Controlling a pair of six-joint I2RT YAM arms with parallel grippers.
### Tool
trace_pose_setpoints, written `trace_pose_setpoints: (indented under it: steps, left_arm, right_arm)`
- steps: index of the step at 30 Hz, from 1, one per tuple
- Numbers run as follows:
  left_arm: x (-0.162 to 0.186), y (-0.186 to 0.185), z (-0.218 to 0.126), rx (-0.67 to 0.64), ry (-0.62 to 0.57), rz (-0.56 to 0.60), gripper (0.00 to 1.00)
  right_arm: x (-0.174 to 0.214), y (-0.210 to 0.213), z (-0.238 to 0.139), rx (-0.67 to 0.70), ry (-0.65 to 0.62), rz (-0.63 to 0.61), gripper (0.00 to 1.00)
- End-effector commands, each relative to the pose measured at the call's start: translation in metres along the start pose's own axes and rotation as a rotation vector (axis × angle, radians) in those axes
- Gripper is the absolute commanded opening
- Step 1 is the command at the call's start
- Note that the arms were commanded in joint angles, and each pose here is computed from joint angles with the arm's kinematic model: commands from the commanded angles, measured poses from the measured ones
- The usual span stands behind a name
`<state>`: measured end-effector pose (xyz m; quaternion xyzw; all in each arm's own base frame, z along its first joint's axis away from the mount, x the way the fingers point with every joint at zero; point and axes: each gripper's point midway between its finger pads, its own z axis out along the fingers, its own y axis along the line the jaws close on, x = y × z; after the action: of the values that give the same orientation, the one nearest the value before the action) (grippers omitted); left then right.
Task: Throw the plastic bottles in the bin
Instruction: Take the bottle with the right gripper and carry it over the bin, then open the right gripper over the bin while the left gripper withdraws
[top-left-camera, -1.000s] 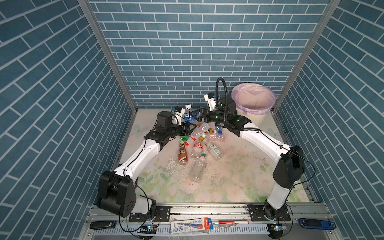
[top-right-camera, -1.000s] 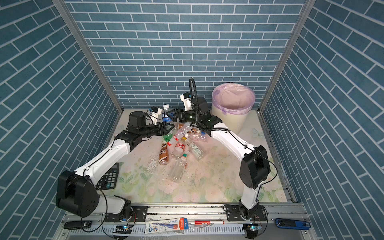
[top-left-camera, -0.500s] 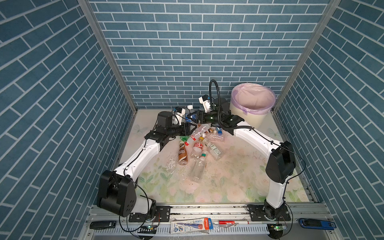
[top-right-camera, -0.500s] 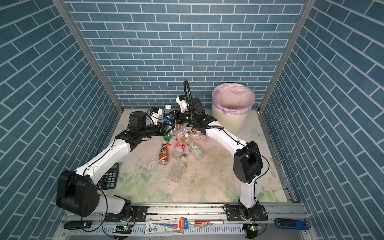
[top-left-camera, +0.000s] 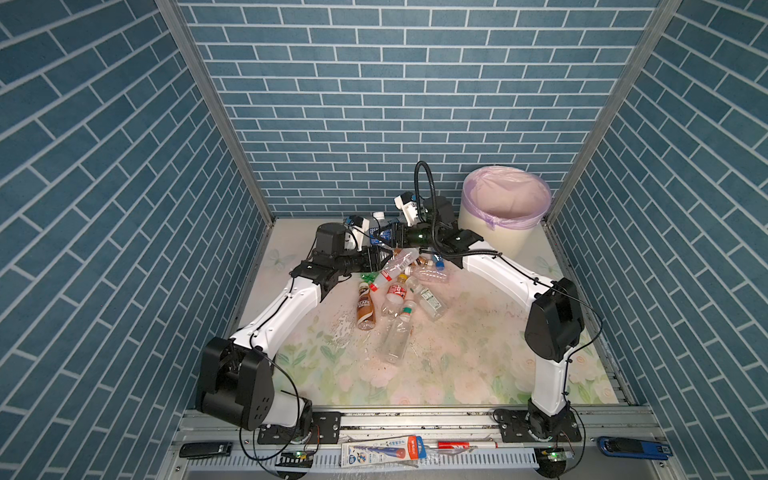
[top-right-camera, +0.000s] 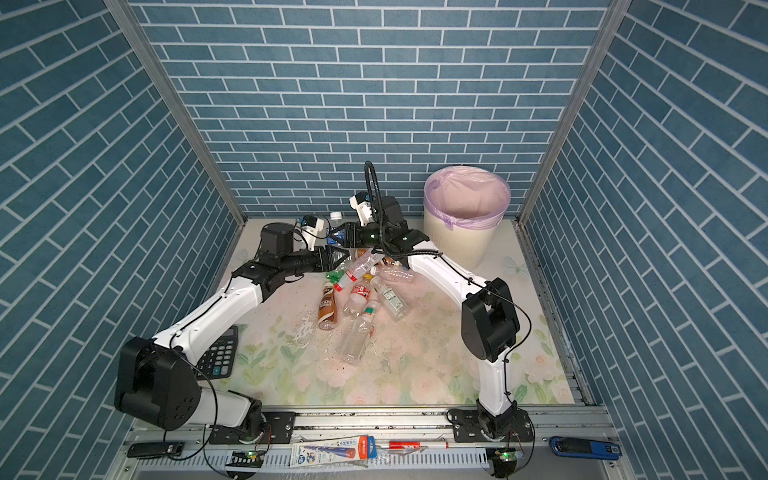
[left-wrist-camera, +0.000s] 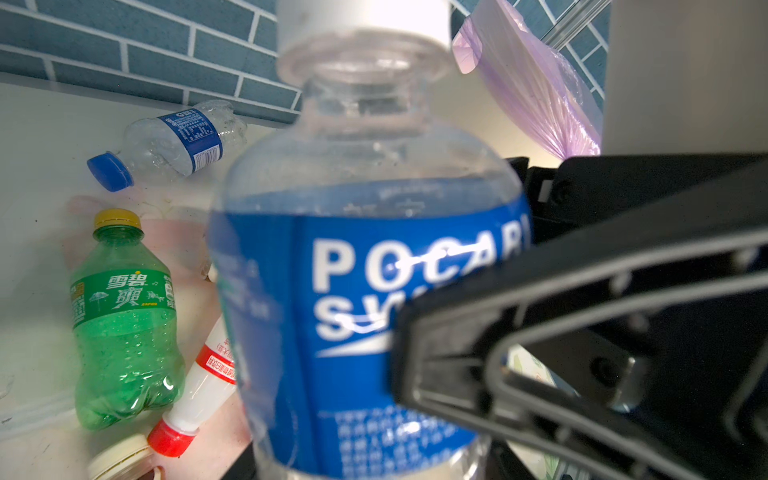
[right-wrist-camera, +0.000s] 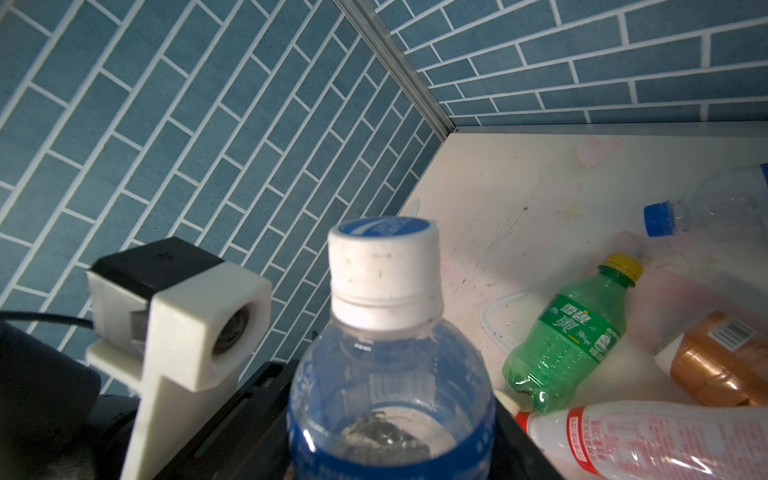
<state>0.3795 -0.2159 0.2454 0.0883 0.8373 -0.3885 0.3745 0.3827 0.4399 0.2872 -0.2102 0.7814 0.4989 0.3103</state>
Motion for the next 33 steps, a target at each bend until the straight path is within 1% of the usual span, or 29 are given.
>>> trace_pose_setpoints:
  steps: [1,4,8,11,13,15,16,19,22,25,28,31,33]
  left_arm:
    - [-0.016,-0.025,-0.004,0.075,-0.034,0.063,0.67]
    - [-0.016,-0.025,-0.004,0.074,-0.033,0.059,0.71]
    - [-0.017,-0.025,-0.006,0.063,-0.035,0.06,0.8]
    - [-0.018,-0.025,-0.008,0.056,-0.038,0.062,0.85]
    - [-0.018,-0.026,-0.009,0.054,-0.04,0.064,0.9]
    - [-0.016,-0.024,-0.009,0.042,-0.034,0.068,0.97]
    - [-0.016,-0.024,-0.01,0.037,-0.033,0.072,0.99]
    - [-0.017,-0.028,-0.013,0.033,-0.037,0.098,0.99]
    - [-0.018,-0.04,-0.021,0.007,-0.048,0.178,0.99]
    - [-0.029,-0.061,-0.031,0.006,-0.08,0.238,0.99]
    - [-0.048,-0.087,-0.04,0.021,-0.12,0.289,0.99]
    - [-0.072,-0.115,-0.045,0.039,-0.17,0.345,0.99]
    - [-0.085,-0.131,-0.045,0.061,-0.19,0.367,0.99]
  right_arm:
    - [-0.014,0.002,0.001,0.005,-0.031,-0.011,0.46]
    - [-0.019,0.0,-0.003,0.011,-0.044,-0.011,0.45]
    - [-0.031,-0.007,-0.014,0.031,-0.067,-0.017,0.42]
    - [-0.043,-0.015,-0.025,0.054,-0.082,-0.023,0.4]
    - [-0.052,-0.021,-0.033,0.07,-0.093,-0.025,0.39]
    - [-0.063,-0.023,-0.043,0.091,-0.111,-0.037,0.39]
    - [-0.069,-0.024,-0.049,0.1,-0.12,-0.044,0.39]
    - [-0.09,-0.021,-0.072,0.145,-0.15,-0.084,0.38]
    - [-0.113,-0.009,-0.103,0.21,-0.187,-0.151,0.38]
    - [-0.137,0.004,-0.143,0.331,-0.243,-0.245,0.38]
    - [-0.164,0.019,-0.19,0.455,-0.326,-0.339,0.37]
    - [-0.19,0.029,-0.24,0.603,-0.417,-0.409,0.33]
    - [-0.205,0.036,-0.273,0.688,-0.477,-0.451,0.32]
